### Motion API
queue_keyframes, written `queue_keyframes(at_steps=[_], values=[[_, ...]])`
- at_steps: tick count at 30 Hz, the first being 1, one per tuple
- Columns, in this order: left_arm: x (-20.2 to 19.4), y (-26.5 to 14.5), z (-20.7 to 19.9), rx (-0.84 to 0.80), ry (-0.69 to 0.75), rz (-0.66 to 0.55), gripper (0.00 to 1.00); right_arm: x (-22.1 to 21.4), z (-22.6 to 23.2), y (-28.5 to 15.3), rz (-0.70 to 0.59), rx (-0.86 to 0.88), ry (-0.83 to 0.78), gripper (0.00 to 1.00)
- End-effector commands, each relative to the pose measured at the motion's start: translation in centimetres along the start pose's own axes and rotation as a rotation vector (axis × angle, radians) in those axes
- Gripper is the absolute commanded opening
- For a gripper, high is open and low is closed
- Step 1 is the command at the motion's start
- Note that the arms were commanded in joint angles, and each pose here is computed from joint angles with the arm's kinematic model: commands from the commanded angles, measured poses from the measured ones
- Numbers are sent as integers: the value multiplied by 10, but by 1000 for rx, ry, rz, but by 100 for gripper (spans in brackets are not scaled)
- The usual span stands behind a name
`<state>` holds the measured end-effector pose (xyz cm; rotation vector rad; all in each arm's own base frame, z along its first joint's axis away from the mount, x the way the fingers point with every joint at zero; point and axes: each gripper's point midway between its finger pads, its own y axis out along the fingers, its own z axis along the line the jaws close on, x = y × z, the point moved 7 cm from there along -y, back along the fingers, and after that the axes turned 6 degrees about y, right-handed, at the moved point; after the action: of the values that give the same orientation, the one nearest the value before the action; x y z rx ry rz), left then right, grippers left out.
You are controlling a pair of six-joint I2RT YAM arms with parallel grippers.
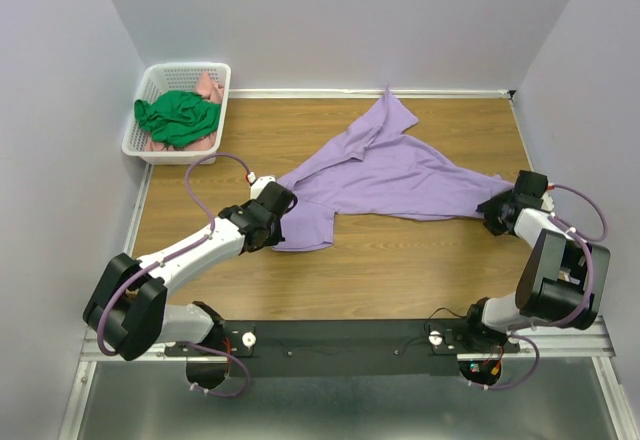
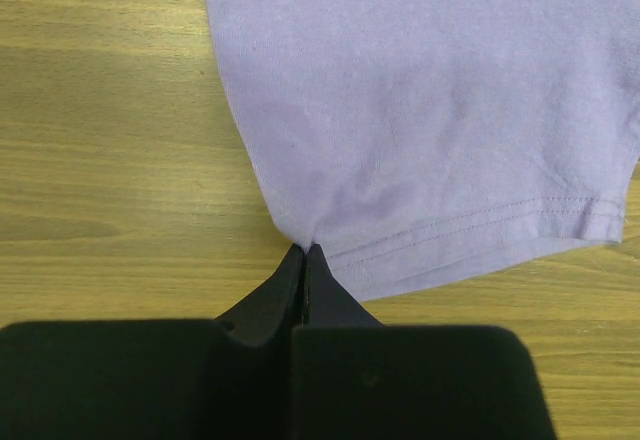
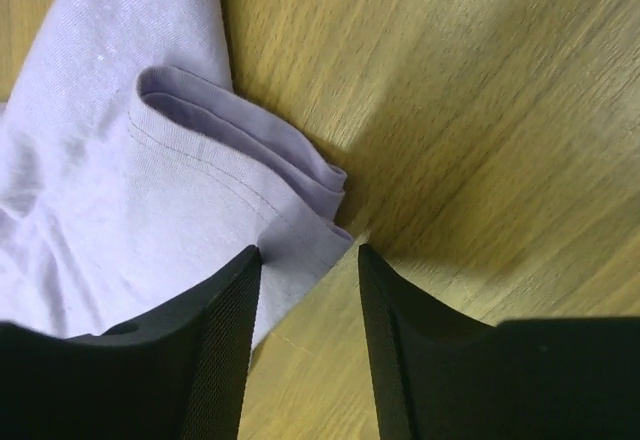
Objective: Fold and stack the t-shirts
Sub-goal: Flatten the tshirt out
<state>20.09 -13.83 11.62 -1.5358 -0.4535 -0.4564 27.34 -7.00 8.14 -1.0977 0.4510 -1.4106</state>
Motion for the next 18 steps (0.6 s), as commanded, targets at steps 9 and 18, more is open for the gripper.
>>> queue_keyframes(at_steps=[9, 18], values=[[13, -7, -2, -11, -18, -53, 0, 13, 13, -9, -52, 61, -10, 24], [14, -8, -1, -4, -21, -57, 0, 19, 20, -8, -59, 69, -27, 1]])
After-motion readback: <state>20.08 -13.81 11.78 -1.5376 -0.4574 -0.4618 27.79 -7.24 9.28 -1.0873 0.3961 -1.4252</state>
